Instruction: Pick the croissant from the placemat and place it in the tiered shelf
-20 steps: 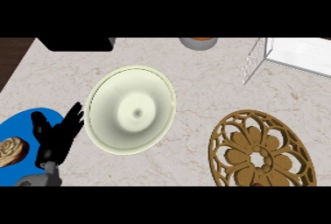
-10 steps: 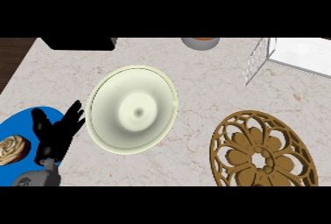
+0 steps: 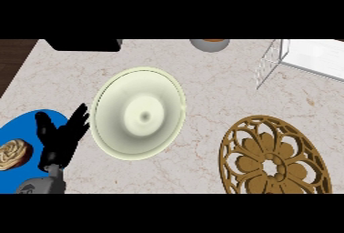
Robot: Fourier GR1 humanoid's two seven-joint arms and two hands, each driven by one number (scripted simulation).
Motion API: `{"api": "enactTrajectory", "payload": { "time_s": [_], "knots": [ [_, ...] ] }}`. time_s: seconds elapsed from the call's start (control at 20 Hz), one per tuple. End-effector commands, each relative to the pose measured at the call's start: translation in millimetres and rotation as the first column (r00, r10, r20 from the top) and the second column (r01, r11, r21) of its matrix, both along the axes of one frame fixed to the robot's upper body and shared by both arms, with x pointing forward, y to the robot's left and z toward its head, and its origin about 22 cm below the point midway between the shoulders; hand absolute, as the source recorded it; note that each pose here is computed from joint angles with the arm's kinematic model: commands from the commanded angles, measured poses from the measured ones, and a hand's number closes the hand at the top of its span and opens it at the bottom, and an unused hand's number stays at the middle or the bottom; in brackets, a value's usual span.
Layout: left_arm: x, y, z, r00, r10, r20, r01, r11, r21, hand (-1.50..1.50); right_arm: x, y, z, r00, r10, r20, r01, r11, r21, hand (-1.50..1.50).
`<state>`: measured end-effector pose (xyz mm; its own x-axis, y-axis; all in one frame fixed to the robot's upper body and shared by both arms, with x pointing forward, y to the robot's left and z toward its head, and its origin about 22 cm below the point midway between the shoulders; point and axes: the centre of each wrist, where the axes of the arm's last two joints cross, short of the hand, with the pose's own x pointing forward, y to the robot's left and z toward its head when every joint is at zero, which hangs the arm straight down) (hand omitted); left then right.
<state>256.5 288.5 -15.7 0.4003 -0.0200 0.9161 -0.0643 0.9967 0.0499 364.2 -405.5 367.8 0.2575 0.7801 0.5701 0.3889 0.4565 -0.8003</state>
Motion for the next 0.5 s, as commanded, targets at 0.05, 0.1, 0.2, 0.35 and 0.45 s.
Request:
{"api": "enactTrajectory", "payload": {
  "time_s": [0.05,0.1,0.2,0.35,0.45],
  "knots": [
    [0.6,6.9,-15.5,0.999,0.001,-0.050,-0.001,1.000,-0.008,0.00,22.5,-2.8,-20.6,1.000,-0.006,0.009,0.007,1.000,-0.029,1.50],
    [-11.5,16.1,-14.1,0.999,0.002,-0.038,-0.002,1.000,-0.001,0.00,17.4,-10.7,-16.7,1.000,-0.005,0.022,0.005,1.000,-0.021,1.50],
    [-1.2,2.3,-9.9,0.999,-0.013,-0.039,0.012,1.000,-0.013,0.00,24.6,-24.7,-27.7,1.000,-0.014,0.001,0.014,1.000,-0.009,1.50],
    [-7.3,-10.8,-9.3,0.999,-0.035,-0.040,0.035,0.999,-0.011,0.00,33.0,-25.1,-46.8,0.999,-0.033,0.004,0.033,0.998,-0.051,1.50],
    [7.1,-7.2,-16.8,1.000,-0.002,-0.027,0.002,1.000,0.000,0.00,37.8,-20.3,-40.4,0.999,-0.031,0.011,0.032,0.999,-0.034,1.50]
  ]
}}
